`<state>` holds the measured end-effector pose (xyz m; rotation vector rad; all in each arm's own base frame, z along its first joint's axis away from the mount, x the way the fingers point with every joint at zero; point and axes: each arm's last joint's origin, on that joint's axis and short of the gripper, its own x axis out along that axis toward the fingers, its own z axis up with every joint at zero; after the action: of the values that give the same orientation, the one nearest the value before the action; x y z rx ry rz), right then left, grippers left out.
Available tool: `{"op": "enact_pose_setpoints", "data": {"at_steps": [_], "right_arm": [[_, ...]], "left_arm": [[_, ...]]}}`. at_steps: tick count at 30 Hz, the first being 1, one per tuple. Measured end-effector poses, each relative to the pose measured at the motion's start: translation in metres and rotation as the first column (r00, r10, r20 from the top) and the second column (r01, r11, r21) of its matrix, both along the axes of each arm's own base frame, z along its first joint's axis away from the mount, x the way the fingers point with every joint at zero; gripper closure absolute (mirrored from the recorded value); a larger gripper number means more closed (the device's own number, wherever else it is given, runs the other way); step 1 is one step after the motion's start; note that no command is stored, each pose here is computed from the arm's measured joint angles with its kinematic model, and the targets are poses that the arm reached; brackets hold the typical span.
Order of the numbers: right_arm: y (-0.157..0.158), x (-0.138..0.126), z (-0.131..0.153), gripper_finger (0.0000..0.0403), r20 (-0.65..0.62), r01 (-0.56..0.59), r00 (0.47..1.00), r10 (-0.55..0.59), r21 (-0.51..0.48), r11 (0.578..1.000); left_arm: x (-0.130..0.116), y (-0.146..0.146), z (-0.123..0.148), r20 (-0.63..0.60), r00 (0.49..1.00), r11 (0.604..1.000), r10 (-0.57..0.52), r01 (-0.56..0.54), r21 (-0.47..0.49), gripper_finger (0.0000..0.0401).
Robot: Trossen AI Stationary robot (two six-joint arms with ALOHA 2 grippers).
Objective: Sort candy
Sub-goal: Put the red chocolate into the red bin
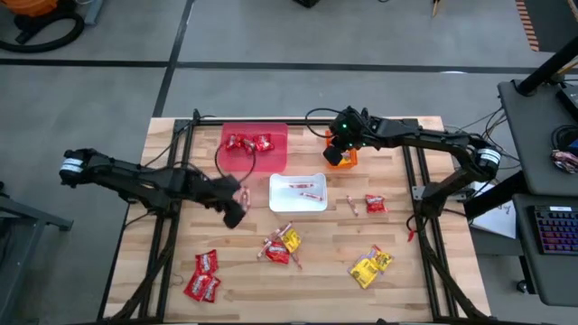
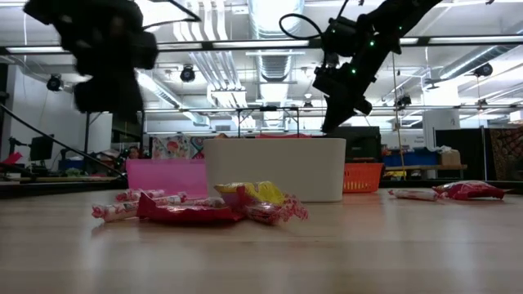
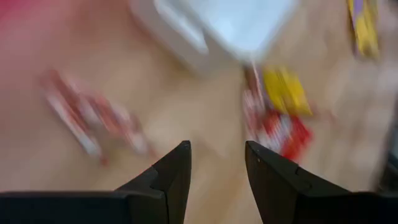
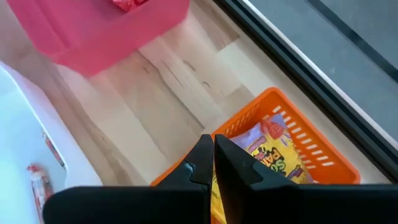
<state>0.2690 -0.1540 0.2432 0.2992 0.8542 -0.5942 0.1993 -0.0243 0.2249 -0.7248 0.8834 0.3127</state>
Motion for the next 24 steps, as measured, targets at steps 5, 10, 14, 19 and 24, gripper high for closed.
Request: {"op": "enact_pose_setpoints", "data": {"at_steps": [5,10,14,19,24], "right_arm": [[0.002,0.001,0.000,0.0394,0.000,-0.007,1.000,0.007,-0.001,1.000],[0.002,0.001,0.000,0.0394,-0.002,-0.012,1.000,0.012,-0.004,1.000],[0.002,0.001,0.000,0.0394,-0.002,-0.014,1.000,0.014,-0.004,1.000],[0.005,0.003,0.000,0.0394,-0.002,-0.022,1.000,0.022,-0.004,1.000],[0.006,0.004,0.000,0.0394,-0.003,-0.031,1.000,0.031,-0.006,0.999]], "left_arm": [[-0.014,-0.032,-0.005,-0.134,0.991,0.978,-0.006,-0.022,-0.209,0.0266],[-0.029,-0.058,-0.009,-0.277,0.958,0.936,0.072,-0.161,-0.314,0.0266],[-0.037,-0.080,-0.015,-0.333,0.943,0.942,-0.012,-0.101,-0.321,0.0266],[-0.040,-0.099,-0.032,-0.392,0.912,0.968,-0.122,0.021,-0.252,0.0251],[-0.045,-0.114,-0.052,-0.466,0.836,0.958,-0.288,0.250,-0.144,0.0220]]}}
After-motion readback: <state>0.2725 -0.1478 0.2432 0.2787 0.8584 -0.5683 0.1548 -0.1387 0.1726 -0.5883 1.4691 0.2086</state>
